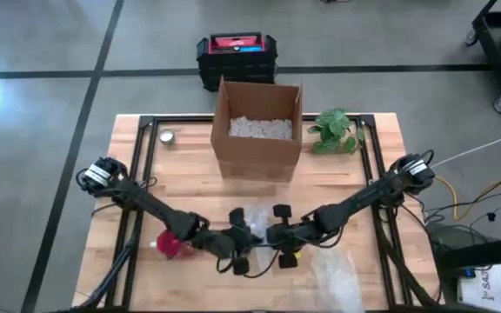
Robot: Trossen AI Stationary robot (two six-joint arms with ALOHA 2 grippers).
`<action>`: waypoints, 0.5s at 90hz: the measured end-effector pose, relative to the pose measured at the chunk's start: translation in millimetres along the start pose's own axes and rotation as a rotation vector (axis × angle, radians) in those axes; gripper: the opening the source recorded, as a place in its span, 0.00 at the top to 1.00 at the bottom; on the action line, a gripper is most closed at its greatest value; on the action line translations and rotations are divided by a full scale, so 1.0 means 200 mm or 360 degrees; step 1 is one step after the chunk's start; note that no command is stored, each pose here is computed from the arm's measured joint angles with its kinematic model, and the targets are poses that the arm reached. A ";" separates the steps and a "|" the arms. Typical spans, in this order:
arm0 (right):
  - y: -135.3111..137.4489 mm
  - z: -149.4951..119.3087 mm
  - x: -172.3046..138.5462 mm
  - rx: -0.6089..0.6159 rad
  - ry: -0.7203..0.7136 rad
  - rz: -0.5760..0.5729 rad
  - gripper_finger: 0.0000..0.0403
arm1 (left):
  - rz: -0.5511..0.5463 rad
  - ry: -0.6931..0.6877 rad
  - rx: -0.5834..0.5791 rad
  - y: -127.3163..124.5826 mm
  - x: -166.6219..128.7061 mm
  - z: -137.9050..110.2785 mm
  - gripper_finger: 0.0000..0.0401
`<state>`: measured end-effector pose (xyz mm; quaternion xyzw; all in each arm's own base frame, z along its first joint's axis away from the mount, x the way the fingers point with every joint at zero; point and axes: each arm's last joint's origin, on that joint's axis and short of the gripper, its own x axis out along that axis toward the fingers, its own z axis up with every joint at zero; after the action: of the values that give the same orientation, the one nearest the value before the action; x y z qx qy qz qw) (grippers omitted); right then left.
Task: Wrap mug
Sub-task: Wrap the white mug with bubble wrap
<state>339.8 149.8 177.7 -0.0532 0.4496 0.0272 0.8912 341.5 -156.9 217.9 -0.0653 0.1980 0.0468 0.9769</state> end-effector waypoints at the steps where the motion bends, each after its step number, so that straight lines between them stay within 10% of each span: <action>1: 0.00 0.00 0.00 0.0000 0.0000 0.0000 0.99 | 0.0006 0.0004 -0.0005 0.01 0.00 0.00 1.00; 45: -0.02 0.19 -0.24 -0.0145 0.0276 -0.0084 0.99 | 0.0003 0.0144 -0.0097 0.06 0.13 -0.12 1.00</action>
<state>341.7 149.8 239.8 -0.1076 0.5217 0.0193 0.8461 355.5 -146.9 183.9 -0.0968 0.2405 0.0506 0.9645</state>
